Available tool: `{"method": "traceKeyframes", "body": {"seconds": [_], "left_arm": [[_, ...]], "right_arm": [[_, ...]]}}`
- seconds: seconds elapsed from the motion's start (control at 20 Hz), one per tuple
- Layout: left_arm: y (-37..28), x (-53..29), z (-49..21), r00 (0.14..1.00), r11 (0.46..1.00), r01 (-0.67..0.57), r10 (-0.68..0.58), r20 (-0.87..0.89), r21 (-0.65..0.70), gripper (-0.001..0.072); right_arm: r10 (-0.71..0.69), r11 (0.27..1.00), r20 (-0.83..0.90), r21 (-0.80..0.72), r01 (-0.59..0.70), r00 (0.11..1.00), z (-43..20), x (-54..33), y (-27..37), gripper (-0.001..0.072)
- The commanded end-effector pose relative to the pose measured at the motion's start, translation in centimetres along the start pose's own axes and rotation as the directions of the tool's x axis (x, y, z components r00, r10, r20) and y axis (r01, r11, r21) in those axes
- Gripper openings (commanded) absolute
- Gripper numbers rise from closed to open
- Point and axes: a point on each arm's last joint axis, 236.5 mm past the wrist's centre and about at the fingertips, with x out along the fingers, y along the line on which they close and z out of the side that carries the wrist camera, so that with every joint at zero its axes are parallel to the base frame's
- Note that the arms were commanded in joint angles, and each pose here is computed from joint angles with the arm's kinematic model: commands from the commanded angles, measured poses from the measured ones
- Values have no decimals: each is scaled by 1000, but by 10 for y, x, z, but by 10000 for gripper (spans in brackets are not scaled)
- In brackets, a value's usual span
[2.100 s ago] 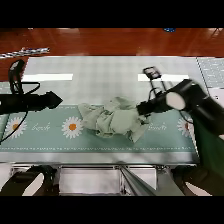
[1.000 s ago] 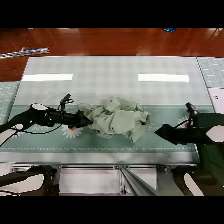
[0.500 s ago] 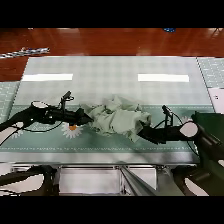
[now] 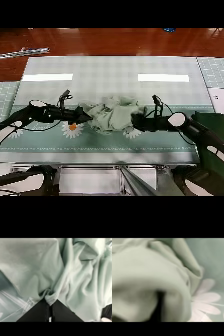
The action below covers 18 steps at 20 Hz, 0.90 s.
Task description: Fold the shirts.
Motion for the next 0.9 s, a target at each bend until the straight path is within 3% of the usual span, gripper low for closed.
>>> {"method": "traceKeyframes", "body": {"seconds": [0.0, 0.15, 0.25, 0.35, 0.5, 0.6, 0.85], "left_arm": [[-20, -38, 33, 995, 998, 60, -62, 83, 31, 18], [-85, -119, 86, 937, 970, 188, -224, 269, 155, 18], [-157, -196, 110, 829, 906, 263, -388, 403, 332, 18], [-233, -274, 110, 699, 815, 252, -526, 484, 521, 18], [-322, -353, 72, 621, 687, 57, -592, 513, 724, 18], [-365, -388, 40, 600, 632, -110, -573, 558, 767, 18], [-417, -438, -21, 450, 570, -500, -472, 758, 652, 18]], "right_arm": [[13, 985, 32, -175, -8, 999, 30, -41, 35, 23], [-1, 952, 206, -301, 64, 979, 85, -131, 70, 23], [17, 923, 367, -364, 127, 930, 121, -211, 103, 23], [78, 885, 511, -431, 176, 856, 139, -291, 146, 23], [179, 817, 674, -507, 273, 717, 133, -398, 205, 23], [241, 782, 736, -533, 322, 632, 113, -455, 232, 23], [266, 753, 808, -515, 410, 526, 50, -522, 232, 23]]}}
